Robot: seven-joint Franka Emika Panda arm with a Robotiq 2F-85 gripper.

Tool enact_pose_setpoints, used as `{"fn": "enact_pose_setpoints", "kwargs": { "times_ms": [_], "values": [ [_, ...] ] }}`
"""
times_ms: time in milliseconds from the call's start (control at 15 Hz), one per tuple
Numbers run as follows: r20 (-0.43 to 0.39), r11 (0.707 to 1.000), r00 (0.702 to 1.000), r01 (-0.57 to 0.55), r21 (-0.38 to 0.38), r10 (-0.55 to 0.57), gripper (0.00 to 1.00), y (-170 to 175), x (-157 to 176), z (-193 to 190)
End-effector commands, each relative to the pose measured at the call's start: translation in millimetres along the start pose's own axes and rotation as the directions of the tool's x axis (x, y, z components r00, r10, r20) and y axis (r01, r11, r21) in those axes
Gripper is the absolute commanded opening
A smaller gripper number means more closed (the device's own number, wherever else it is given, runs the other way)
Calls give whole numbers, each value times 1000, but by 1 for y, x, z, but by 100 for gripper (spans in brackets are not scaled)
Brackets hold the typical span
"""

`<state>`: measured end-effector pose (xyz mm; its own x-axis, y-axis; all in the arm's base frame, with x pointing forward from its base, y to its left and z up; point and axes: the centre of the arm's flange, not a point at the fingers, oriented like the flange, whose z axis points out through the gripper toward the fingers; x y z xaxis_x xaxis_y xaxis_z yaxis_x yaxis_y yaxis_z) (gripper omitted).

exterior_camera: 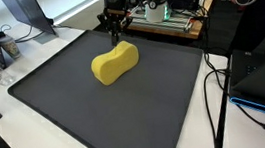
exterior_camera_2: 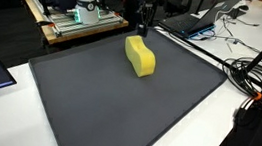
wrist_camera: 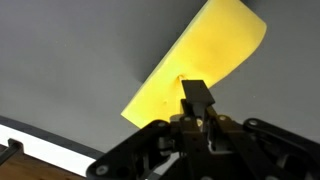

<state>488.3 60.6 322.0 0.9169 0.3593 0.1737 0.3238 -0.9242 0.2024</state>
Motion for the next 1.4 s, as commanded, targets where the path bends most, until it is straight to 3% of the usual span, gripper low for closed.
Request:
{"fn": "enact_pose_setpoints", "kwargs": {
  "times_ms": [0, 1333],
  "values": [
    [31, 1000, 1000, 2, 5, -2, 3, -7, -5, 24],
    [67, 999, 997, 29, 13, -30, 3, -13, -4, 41]
  ]
}}
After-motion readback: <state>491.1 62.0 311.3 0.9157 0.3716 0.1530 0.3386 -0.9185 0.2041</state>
